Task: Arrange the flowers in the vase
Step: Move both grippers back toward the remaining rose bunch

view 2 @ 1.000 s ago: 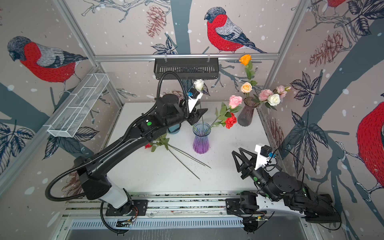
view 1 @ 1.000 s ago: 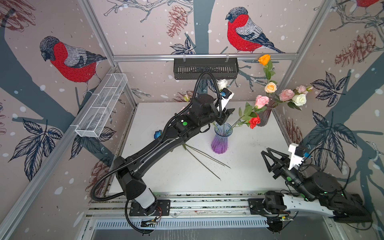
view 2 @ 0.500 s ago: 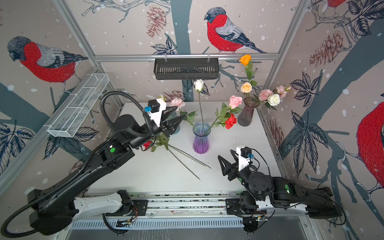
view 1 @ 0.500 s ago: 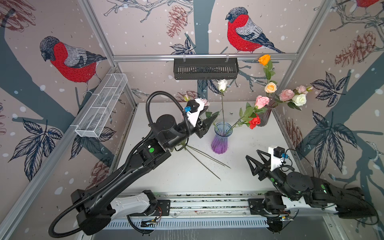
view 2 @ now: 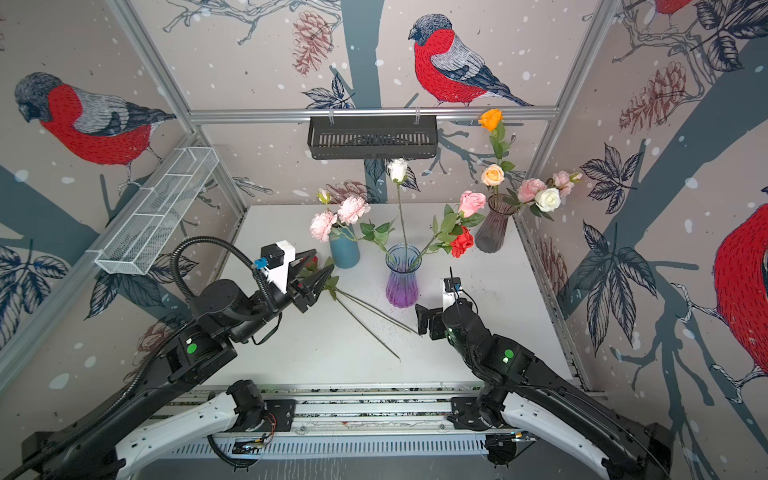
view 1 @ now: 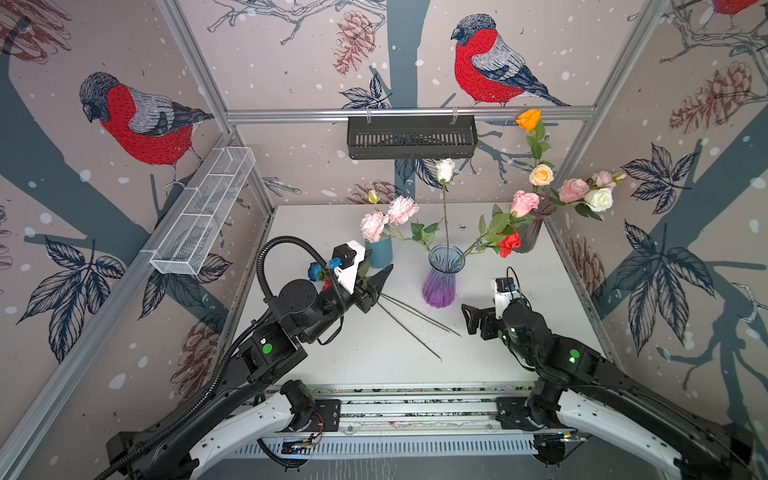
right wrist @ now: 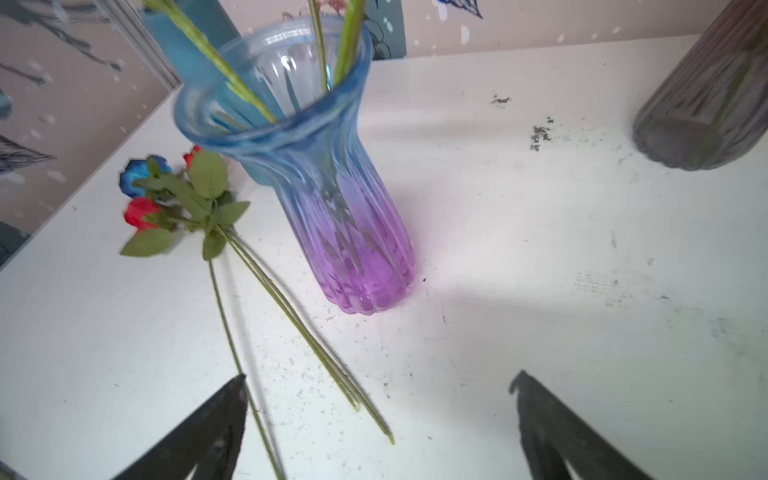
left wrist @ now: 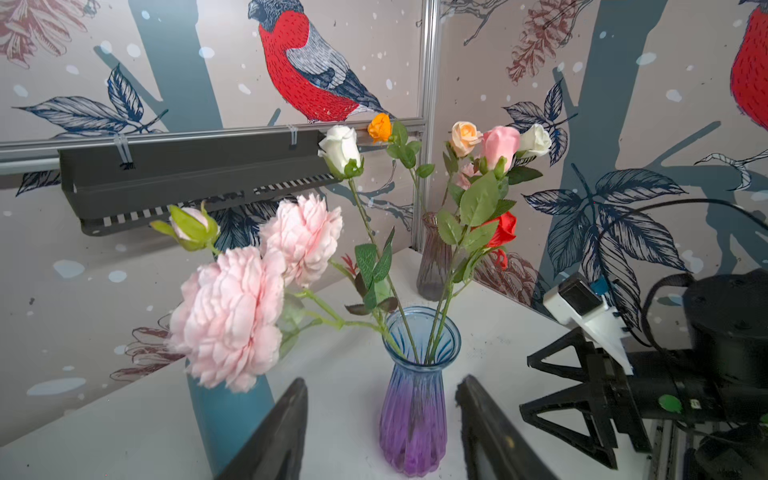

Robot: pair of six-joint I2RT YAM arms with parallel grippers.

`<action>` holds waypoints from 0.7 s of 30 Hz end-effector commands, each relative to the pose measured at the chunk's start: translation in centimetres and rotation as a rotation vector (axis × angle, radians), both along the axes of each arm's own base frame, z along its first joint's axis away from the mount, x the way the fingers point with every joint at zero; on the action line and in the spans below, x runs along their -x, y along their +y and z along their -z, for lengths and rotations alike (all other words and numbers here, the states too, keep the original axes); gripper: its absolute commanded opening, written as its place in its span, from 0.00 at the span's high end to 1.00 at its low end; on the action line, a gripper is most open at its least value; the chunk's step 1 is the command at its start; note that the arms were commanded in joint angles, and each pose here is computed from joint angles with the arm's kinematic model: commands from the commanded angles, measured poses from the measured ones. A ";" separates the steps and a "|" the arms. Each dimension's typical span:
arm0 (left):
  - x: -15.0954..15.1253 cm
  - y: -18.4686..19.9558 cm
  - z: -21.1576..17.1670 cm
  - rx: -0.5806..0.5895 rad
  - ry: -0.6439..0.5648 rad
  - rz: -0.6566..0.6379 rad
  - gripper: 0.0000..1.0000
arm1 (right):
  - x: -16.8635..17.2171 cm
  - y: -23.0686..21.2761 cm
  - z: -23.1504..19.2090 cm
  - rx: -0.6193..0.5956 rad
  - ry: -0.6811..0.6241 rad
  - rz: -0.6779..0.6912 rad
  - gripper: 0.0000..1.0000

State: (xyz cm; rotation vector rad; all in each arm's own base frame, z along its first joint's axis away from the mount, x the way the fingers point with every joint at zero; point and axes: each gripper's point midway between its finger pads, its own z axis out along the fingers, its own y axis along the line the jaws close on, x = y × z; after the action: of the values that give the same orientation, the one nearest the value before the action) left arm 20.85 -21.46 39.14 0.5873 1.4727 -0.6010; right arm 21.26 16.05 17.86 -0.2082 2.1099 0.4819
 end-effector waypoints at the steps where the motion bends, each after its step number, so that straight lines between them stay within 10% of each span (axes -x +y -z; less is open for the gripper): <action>1: 0.2 0.6 2.9 -0.052 0.108 -0.017 0.42 | -0.2 3.9 -3.2 -0.164 -0.118 -0.207 0.00; 6: 2.6 1.6 4.8 0.005 0.208 0.048 0.35 | -1.1 5.2 -3.7 -0.096 -0.324 -0.292 0.01; 12: 4.5 4.5 6.8 0.116 0.281 0.013 0.01 | -3.7 5.6 -3.3 0.034 -0.479 -0.254 0.00; 21: 5.4 9.1 5.9 0.276 0.231 -0.106 0.01 | -7.9 7.0 -3.1 0.054 -0.546 -0.184 0.01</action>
State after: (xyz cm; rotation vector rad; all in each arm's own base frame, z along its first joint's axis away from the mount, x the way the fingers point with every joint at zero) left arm 15.21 -13.72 32.59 0.3226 1.6063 -0.7961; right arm 27.60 22.86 17.43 -0.5945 1.6972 0.4056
